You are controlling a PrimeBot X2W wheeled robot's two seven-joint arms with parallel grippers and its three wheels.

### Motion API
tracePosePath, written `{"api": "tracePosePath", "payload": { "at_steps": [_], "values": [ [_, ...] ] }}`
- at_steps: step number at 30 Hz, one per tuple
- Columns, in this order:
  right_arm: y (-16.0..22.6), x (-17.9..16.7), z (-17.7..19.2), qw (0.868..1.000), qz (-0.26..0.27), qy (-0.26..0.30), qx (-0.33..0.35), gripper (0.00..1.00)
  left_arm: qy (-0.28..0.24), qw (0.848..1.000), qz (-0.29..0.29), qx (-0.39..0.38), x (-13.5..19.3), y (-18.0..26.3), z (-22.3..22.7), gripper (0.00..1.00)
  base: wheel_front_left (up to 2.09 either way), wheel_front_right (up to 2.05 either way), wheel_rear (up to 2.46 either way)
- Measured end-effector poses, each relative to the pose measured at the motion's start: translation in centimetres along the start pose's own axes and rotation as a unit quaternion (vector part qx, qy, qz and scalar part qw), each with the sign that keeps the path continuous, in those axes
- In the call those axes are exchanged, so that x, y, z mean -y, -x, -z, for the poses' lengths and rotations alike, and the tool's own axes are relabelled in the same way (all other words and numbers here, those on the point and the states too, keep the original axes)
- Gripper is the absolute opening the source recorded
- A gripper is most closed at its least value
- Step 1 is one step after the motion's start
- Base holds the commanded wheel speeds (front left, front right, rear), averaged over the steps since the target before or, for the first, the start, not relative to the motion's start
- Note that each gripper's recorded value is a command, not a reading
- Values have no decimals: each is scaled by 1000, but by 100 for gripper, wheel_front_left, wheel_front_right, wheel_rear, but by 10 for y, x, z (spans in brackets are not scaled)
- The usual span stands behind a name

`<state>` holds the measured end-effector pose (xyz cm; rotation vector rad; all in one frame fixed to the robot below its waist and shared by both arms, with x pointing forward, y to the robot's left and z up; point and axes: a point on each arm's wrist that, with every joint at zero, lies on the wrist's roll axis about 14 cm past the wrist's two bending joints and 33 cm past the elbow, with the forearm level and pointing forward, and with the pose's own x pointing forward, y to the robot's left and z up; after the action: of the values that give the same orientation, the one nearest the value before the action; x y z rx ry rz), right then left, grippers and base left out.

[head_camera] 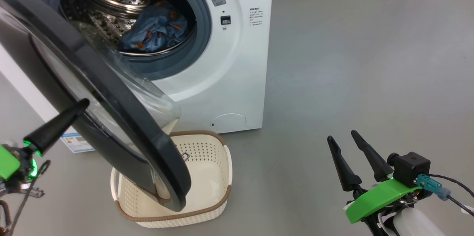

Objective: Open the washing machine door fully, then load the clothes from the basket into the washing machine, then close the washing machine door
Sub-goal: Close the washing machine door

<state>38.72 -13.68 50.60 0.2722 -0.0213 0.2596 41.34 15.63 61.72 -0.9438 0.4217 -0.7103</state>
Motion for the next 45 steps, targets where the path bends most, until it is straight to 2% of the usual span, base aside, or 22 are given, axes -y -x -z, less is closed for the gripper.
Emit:
{"api": "tracePosePath", "payload": {
  "at_steps": [1, 2, 4, 5, 6, 11, 16, 20, 24, 27, 34, 39, 45],
  "values": [
    [-1, -1, 0, 1000, -2, 0, 0, 100, -6, 1000, -7, 6, -1, 3, -3, 0, 0, 0, 0],
    [-2, -2, 0, 1000, -3, 0, -1, 100, -12, 1000, -13, 11, -2, 6, -6, 8, 0, 0, 0],
    [-3, -3, 1, 1000, -5, 0, -1, 100, -17, 1000, -16, 18, -2, 10, -10, 44, 0, 0, 0],
    [-4, -4, 1, 1000, -6, -1, -1, 100, -24, 999, -19, 25, -2, 13, -14, 80, 0, 0, 0],
    [-5, -4, 1, 1000, -8, -1, -1, 100, -33, 999, -25, 30, -3, 17, -17, 100, 0, 0, 0],
    [-10, -9, 3, 1000, -16, -3, -3, 100, -75, 992, -63, 75, -9, 36, -30, 100, 0, 0, 0],
    [-13, -13, 6, 1000, -21, -4, -7, 100, -138, 974, -129, 128, -28, 53, -31, 100, 0, 0, 0],
    [-13, -13, 6, 1000, -21, -4, -7, 100, -207, 944, -191, 171, -52, 67, -23, 100, 0, 0, 0],
    [-12, -12, 5, 1000, -21, -3, -6, 100, -243, 920, -209, 226, -63, 76, -20, 100, 0, 0, 0],
    [-12, -12, 4, 1000, -20, -2, -5, 100, -299, 892, -232, 247, -73, 83, -19, 100, 0, 0, 0],
    [-10, -10, 1, 1000, -18, -1, -1, 100, -362, 855, -249, 276, -83, 85, -9, 100, 0, 0, 0],
    [-9, -9, 0, 1000, -16, -1, 1, 100, -385, 837, -266, 284, -87, 84, -3, 100, 0, 0, 0],
    [-10, -7, -3, 1000, -14, 0, 5, 100, -386, 834, -280, 277, -92, 84, 11, 100, 0, 0, 0]
  ]
}}
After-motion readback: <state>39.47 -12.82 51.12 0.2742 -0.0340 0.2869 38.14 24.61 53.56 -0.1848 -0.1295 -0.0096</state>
